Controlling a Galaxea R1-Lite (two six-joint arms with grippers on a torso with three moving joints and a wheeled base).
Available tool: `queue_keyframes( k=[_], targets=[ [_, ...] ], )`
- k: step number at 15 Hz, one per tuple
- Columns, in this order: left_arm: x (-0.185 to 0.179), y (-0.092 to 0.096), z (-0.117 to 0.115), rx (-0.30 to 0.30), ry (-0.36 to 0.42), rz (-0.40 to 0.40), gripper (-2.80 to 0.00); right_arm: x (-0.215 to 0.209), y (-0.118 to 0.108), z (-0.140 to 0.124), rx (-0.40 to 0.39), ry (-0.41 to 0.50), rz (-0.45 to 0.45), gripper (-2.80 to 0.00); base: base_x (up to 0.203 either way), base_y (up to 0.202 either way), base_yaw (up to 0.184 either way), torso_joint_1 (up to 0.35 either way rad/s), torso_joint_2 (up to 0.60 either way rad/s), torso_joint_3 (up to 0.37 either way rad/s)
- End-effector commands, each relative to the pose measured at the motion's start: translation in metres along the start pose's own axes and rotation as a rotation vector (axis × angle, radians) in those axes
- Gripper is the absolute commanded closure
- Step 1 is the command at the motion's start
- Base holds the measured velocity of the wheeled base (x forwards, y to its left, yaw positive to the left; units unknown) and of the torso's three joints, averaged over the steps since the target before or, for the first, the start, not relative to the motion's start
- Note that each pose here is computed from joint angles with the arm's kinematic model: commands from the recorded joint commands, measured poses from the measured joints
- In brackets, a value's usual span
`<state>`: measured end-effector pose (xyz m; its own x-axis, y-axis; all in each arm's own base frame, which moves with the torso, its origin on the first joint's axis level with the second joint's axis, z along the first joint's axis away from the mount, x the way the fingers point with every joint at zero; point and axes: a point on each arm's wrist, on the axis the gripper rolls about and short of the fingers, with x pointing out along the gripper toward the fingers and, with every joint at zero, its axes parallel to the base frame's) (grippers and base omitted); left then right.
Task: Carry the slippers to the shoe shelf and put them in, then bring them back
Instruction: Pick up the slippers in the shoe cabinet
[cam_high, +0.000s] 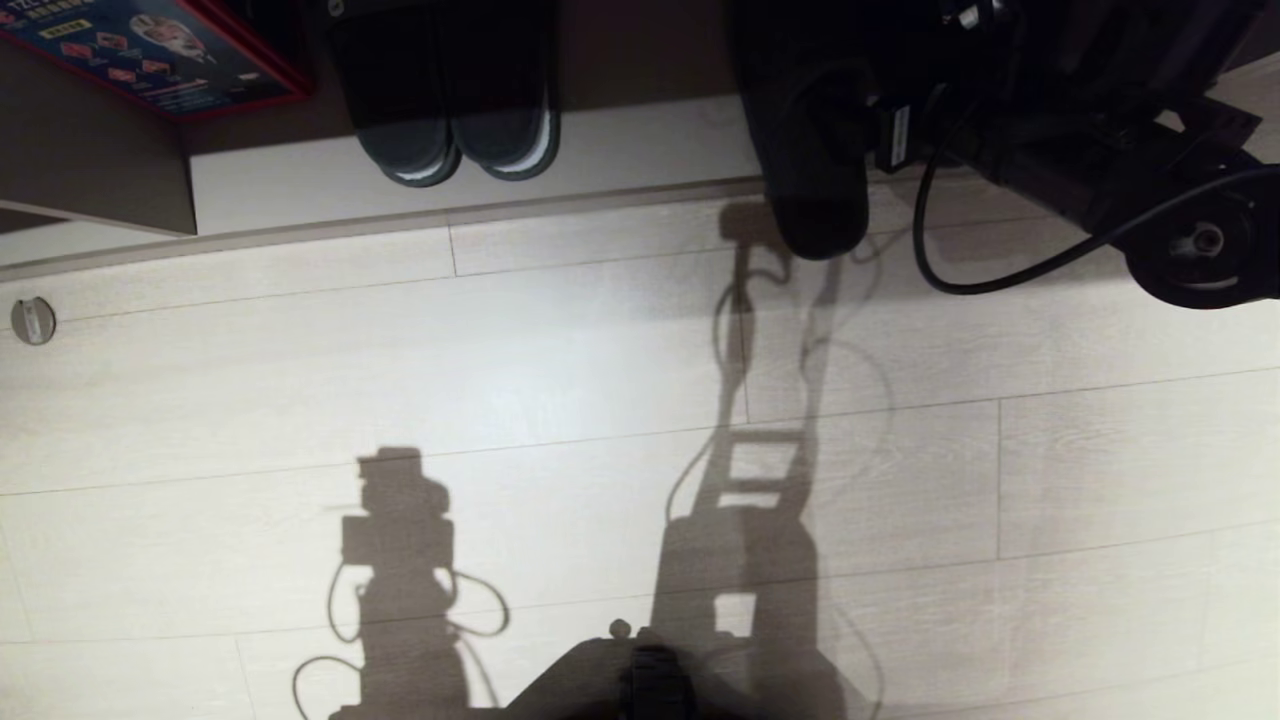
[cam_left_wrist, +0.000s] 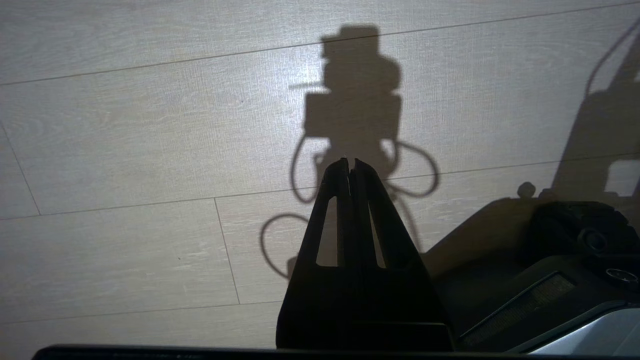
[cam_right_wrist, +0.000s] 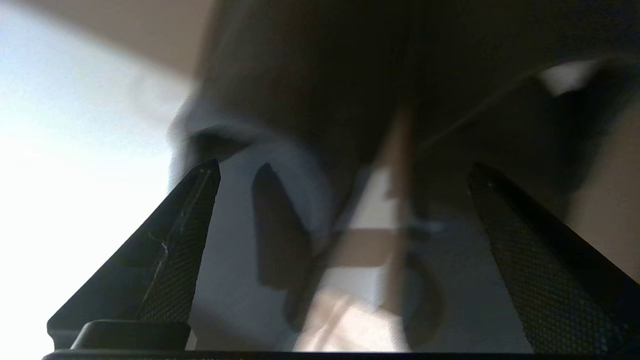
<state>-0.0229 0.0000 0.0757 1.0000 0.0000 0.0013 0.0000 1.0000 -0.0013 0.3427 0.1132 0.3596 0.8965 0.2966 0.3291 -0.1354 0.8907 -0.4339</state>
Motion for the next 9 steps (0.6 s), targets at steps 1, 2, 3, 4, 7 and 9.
queue_keyframes(
  k=[1,2,3,4,7,9],
  targets=[
    [0.000,0.000,0.000,0.000,0.000,0.000,0.00,0.008,0.003,-0.008,-0.014,-0.019,-0.020,-2.80,0.000,0.000,0.000,0.000,0.00,0.000],
    [0.000,0.000,0.000,0.000,0.000,0.000,0.00,0.010,0.002,-0.010,-0.025,-0.026,-0.051,-2.80,0.000,0.000,0.000,0.000,0.00,0.000],
    [0.000,0.000,0.000,0.000,0.001,0.000,0.00,0.011,0.002,-0.011,-0.027,-0.028,-0.066,-2.80,0.000,0.000,0.000,0.000,0.00,0.000],
    [0.000,0.000,0.000,0.000,0.001,0.000,0.00,0.011,0.001,-0.011,-0.027,-0.036,-0.076,-2.80,0.000,0.000,0.000,0.000,0.00,0.000],
    [0.000,0.000,0.000,0.000,0.001,0.000,0.00,0.013,-0.001,-0.015,-0.024,-0.042,-0.094,-2.80,0.000,0.000,0.000,0.000,0.00,0.000],
    [0.000,0.000,0.000,0.000,0.001,0.000,0.00,0.018,-0.005,-0.015,-0.023,-0.064,-0.122,-2.80,0.000,0.000,0.000,0.000,0.00,0.000]
  ],
)
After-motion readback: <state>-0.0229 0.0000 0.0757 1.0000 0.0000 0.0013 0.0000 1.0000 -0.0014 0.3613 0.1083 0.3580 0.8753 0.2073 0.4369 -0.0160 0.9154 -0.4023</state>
